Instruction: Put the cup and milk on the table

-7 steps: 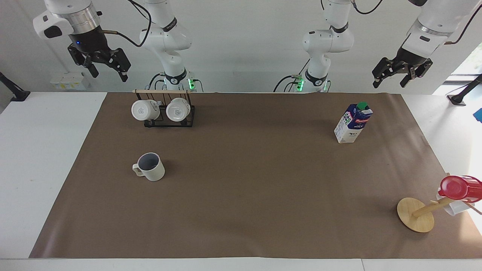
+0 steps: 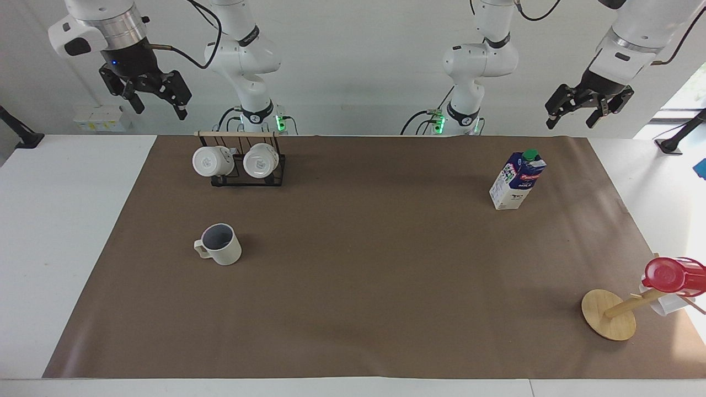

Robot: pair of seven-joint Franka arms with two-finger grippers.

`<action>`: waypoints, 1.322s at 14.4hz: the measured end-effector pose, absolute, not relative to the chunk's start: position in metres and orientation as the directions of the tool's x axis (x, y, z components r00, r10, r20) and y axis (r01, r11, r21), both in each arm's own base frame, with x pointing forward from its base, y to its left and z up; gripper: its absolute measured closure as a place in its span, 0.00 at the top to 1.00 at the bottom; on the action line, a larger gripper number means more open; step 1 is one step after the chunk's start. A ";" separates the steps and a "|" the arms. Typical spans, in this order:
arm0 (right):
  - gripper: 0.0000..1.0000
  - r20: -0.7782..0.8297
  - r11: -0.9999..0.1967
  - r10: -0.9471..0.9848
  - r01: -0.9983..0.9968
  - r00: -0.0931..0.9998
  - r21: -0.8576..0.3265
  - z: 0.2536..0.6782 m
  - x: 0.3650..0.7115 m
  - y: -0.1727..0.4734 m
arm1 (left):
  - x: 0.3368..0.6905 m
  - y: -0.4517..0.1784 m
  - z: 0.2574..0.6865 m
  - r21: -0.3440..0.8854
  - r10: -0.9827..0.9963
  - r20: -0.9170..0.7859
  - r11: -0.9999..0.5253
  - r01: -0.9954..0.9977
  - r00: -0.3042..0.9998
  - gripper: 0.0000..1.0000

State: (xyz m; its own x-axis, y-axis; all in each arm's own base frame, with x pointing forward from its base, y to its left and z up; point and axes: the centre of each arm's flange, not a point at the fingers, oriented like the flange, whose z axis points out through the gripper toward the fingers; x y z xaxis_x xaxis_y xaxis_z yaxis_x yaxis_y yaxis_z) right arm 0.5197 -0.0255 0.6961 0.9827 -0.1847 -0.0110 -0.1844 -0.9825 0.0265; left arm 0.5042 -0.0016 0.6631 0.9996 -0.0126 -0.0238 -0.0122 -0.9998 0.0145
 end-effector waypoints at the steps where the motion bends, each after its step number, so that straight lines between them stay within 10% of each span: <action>1: 1.00 -0.011 -0.983 -0.185 -0.184 0.983 0.026 0.696 0.520 -0.026 | 0.504 -0.001 0.663 0.015 -0.012 -0.024 -1.000 -0.012 1.000 1.00; 19: 1.00 -0.003 -0.982 -0.185 -0.185 0.983 0.025 0.701 0.517 -0.026 | 0.501 -0.005 0.661 0.014 -0.024 -0.048 -1.000 -0.023 0.999 1.00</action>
State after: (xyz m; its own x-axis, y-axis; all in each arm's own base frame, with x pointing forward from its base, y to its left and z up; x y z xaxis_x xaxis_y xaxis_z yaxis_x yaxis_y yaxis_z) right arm 0.5165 -0.0256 0.7006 0.9828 -0.1848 -0.0025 -0.1846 -0.9825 0.0248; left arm 0.5012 -0.0054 0.6613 0.9986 -0.0241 -0.0479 -0.0234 -0.9996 0.0142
